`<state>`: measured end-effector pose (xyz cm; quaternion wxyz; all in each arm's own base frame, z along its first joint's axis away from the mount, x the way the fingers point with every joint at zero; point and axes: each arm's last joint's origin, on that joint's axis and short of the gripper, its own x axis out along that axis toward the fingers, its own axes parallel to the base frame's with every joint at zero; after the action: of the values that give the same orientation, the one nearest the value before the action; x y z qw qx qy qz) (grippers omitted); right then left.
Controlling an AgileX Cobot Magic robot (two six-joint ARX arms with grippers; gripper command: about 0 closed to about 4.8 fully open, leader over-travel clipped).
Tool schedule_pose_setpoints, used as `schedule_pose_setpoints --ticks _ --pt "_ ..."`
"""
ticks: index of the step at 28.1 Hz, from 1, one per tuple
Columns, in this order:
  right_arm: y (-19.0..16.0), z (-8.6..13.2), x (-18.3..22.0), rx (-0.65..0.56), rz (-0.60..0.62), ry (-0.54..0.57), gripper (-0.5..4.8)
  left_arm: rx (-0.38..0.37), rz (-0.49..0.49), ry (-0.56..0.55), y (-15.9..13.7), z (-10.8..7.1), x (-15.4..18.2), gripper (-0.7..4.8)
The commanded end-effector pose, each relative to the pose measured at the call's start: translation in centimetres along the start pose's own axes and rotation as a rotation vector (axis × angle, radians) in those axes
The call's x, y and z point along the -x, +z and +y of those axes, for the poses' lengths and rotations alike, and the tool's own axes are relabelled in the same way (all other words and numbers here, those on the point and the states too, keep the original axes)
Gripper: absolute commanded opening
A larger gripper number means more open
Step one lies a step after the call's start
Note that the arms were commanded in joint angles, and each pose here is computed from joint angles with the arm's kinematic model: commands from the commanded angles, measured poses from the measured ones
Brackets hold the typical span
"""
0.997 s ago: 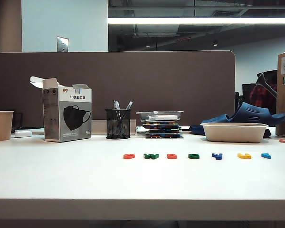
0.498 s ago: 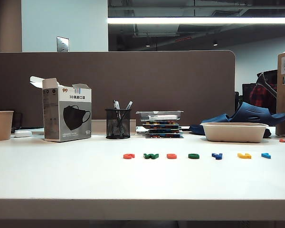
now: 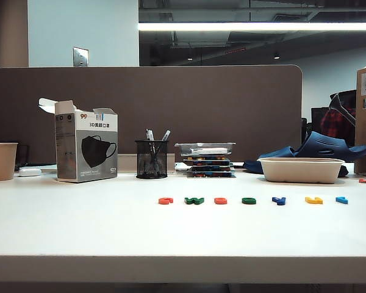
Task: Select the appropriate letters from the row of letter magnets placed on the table to arrange into the word "yes".
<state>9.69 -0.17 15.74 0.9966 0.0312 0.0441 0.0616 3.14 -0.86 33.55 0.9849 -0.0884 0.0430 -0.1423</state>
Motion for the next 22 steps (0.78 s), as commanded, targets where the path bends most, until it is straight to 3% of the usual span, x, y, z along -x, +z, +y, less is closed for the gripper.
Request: schedule_pose_setpoints --ticks 1,7,10,15,22 --pt "0.0 0.0 0.0 0.007 -0.018 0.002 -0.01 0.013 0.063 -0.057 2.7 -0.7 -0.1 -0.05" --pt "0.0 0.0 0.0 0.007 -0.018 0.001 -0.01 0.068 0.227 -0.153 7.2 -1.5 -1.1 -0.05" --pt "0.0 0.0 0.0 0.007 -0.018 0.001 -0.01 0.146 0.327 -0.179 9.8 -2.0 -1.7 -0.05" --pt "0.0 0.0 0.0 0.007 -0.018 -0.001 -0.01 0.215 0.403 -0.221 13.2 -2.8 -3.0 -0.05" --pt "0.0 0.0 0.0 0.007 -0.018 -0.003 -0.01 0.274 0.497 -0.331 14.7 -4.4 -5.8 -0.05"
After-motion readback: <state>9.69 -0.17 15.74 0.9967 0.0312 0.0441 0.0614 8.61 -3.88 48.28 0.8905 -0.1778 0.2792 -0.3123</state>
